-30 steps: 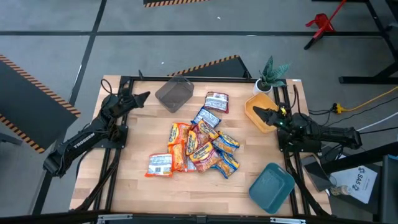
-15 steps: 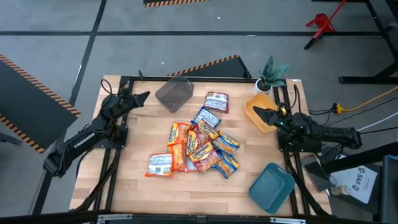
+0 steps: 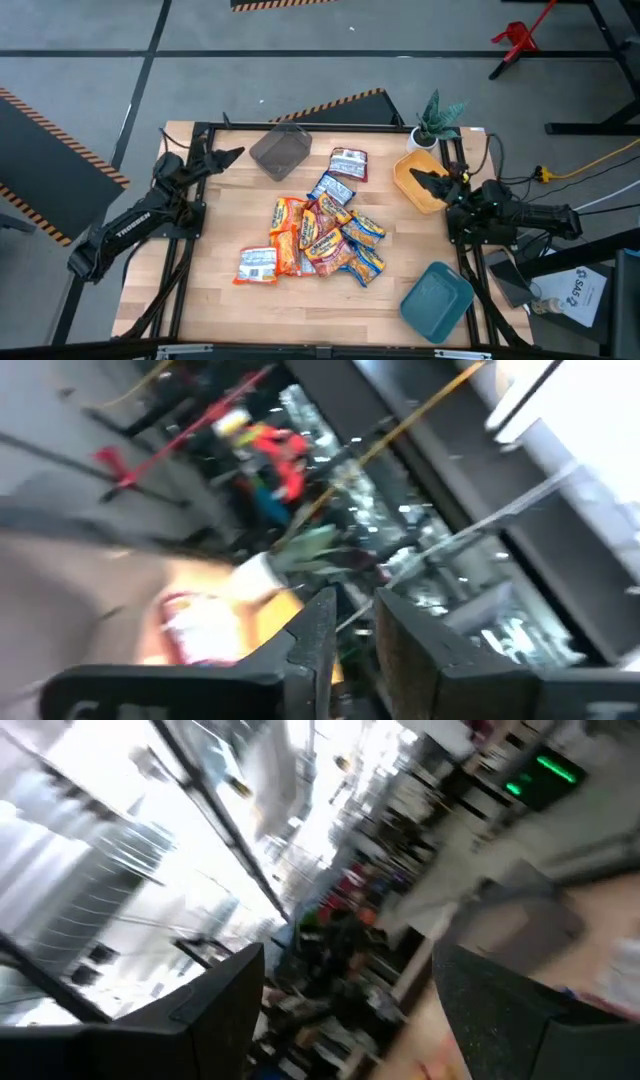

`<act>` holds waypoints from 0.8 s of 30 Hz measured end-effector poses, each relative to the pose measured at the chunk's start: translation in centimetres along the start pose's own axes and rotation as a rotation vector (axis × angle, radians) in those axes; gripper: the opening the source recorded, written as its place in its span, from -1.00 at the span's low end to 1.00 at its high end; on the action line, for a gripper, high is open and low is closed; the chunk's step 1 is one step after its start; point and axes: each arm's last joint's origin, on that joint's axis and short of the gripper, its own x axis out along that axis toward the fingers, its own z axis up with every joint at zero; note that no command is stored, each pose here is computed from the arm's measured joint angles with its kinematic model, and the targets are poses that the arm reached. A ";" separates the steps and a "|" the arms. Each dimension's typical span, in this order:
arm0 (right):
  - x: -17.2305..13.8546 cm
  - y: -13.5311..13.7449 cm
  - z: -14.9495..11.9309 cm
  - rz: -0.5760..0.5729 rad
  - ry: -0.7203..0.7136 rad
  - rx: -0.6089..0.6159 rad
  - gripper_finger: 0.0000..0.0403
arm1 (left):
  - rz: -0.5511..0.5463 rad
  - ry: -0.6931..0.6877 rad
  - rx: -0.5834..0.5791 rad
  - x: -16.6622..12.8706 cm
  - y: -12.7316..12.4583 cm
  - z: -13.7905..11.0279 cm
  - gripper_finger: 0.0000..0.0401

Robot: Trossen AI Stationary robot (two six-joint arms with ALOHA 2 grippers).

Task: Sort Maruchan noodles
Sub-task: Put the red noodle pack into the blue bin

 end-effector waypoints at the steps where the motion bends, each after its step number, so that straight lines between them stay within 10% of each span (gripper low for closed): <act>1: 0.0 0.2 0.2 0.011 -0.008 -0.005 0.37 | -0.025 -0.016 0.009 0.2 -0.9 0.4 -0.61; 10: 1.1 5.0 3.5 0.071 -0.051 -0.151 0.37 | -0.290 -0.112 0.293 0.2 -10.7 4.3 -0.36; 24: 10.8 9.4 2.8 -0.173 0.575 -0.506 0.37 | -0.153 0.533 0.392 3.9 -15.5 4.6 -0.08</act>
